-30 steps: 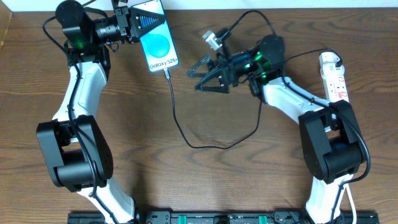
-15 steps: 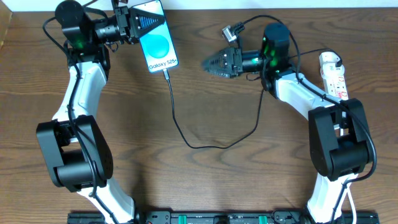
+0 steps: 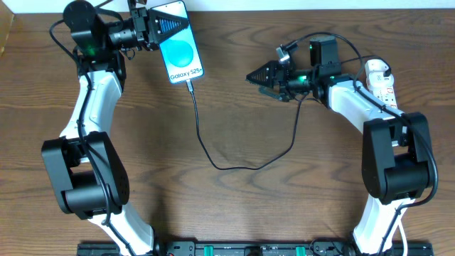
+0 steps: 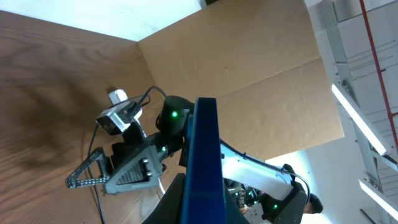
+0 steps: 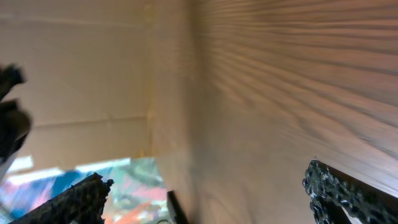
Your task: Plug charger to phone and switch on socket
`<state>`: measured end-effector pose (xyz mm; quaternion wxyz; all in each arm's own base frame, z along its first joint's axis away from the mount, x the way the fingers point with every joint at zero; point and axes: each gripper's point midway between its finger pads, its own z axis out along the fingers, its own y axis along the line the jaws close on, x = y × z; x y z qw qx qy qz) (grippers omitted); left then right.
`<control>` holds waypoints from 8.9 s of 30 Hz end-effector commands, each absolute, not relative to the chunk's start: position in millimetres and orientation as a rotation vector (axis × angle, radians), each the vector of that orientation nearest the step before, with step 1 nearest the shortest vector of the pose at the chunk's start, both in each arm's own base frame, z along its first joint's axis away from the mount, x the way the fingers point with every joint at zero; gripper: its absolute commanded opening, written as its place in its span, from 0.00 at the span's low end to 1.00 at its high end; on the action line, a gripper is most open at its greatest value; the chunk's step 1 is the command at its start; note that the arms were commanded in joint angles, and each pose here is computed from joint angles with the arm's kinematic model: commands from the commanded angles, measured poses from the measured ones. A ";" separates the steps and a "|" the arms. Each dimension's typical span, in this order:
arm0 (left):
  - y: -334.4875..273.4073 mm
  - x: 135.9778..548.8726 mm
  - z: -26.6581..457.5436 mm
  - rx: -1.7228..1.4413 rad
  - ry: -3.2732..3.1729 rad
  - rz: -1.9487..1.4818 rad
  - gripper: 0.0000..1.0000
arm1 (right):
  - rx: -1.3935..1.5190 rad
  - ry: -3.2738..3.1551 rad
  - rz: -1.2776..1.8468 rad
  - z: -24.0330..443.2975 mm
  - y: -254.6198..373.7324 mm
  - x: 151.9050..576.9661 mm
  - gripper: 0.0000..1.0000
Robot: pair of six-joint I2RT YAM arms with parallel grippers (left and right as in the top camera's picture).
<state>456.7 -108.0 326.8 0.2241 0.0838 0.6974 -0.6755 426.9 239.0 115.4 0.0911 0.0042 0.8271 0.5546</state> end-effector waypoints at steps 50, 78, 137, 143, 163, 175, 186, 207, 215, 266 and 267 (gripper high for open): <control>-214.2 439.0 129.1 0.284 2.505 -1.181 0.07 | 0.037 2.293 0.483 235.0 116.7 423.7 0.99; -247.8 422.4 22.4 -0.052 2.834 -1.116 0.07 | 0.040 2.302 0.477 232.4 115.8 422.8 0.99; -213.5 383.6 -32.9 -0.160 3.102 -0.697 0.82 | 0.039 2.308 0.479 222.5 118.8 431.3 0.99; -192.6 386.2 -33.9 -0.246 3.119 -0.684 0.82 | 0.036 2.287 0.482 226.4 119.4 434.6 0.99; -71.6 378.5 111.5 -0.137 2.907 -0.034 0.83 | 0.055 2.284 0.440 225.7 113.4 436.7 0.99; -65.8 350.2 244.3 -0.128 2.553 -0.148 0.84 | 0.058 2.308 0.439 221.2 113.1 432.8 0.99; -65.6 349.3 246.7 -0.128 2.546 -0.150 0.84 | 0.043 2.283 0.450 245.9 99.3 437.7 0.99; -65.6 349.3 246.7 -0.128 2.546 -0.151 0.84 | 0.193 2.258 0.247 351.5 -109.0 396.5 0.99; -65.6 349.3 246.7 -0.128 2.546 -0.151 0.84 | 0.059 2.502 0.336 234.6 -132.3 436.5 0.99; -65.6 349.3 246.7 -0.128 2.546 -0.151 0.84 | 0.110 2.834 0.869 34.4 -37.7 461.6 0.98; -65.6 349.3 246.7 -0.128 2.546 -0.151 0.84 | 0.107 2.831 0.888 31.3 -33.8 460.2 0.98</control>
